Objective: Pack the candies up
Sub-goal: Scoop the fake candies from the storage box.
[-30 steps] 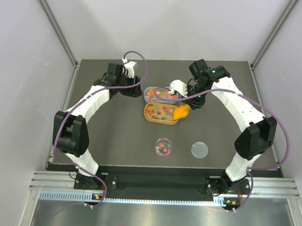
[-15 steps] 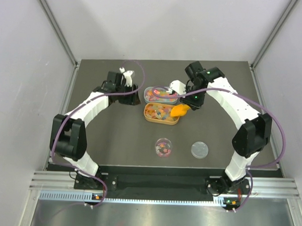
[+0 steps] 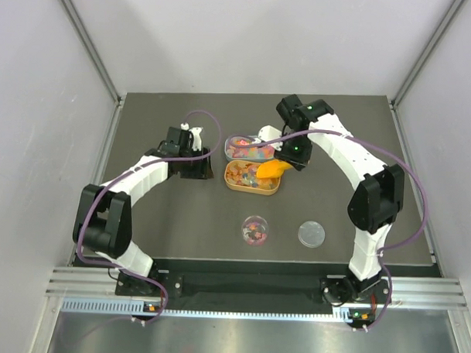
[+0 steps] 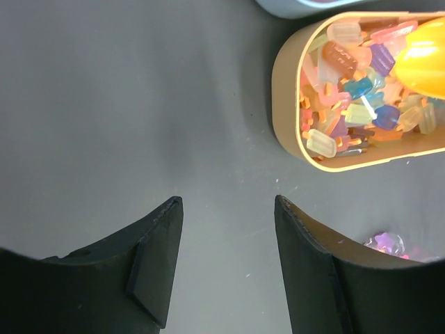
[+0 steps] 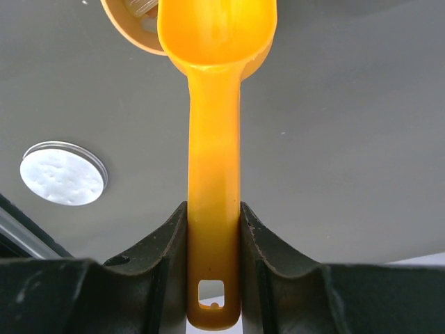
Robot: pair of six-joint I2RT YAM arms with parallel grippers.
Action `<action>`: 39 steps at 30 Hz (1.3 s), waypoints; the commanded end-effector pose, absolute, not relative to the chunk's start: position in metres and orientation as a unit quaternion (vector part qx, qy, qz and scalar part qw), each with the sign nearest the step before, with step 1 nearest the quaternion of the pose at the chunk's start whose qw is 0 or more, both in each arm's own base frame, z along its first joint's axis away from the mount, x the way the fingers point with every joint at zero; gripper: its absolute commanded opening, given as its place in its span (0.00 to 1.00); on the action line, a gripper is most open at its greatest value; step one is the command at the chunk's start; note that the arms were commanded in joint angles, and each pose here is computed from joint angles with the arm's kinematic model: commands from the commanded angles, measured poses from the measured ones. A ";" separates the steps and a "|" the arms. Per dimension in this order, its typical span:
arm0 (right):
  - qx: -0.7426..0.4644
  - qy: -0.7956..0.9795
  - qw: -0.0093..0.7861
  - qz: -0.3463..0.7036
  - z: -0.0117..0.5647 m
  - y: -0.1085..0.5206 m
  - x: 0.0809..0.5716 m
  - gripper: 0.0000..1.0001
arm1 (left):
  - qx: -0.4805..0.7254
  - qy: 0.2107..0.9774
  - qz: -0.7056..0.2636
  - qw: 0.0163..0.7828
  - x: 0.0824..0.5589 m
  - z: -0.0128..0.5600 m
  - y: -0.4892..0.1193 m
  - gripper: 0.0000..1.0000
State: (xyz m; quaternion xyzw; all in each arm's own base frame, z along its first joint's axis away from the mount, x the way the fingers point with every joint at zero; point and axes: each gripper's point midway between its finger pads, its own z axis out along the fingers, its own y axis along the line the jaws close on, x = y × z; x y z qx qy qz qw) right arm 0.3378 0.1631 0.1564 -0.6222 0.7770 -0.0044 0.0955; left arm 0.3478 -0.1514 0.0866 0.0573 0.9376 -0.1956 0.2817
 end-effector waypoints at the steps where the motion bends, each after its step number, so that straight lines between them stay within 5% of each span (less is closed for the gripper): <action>1: -0.638 0.763 0.106 -0.014 0.173 0.171 0.344 0.00 | 0.052 0.931 -0.199 0.302 0.353 0.094 -0.154 0.60; 26: -0.697 0.709 0.029 -0.099 0.178 0.139 0.341 0.00 | 0.051 0.927 -0.235 0.287 0.365 0.085 -0.179 0.60; 39: -0.707 0.706 0.005 -0.048 0.146 0.169 0.332 0.00 | 0.054 0.931 -0.233 0.276 0.368 0.072 -0.188 0.60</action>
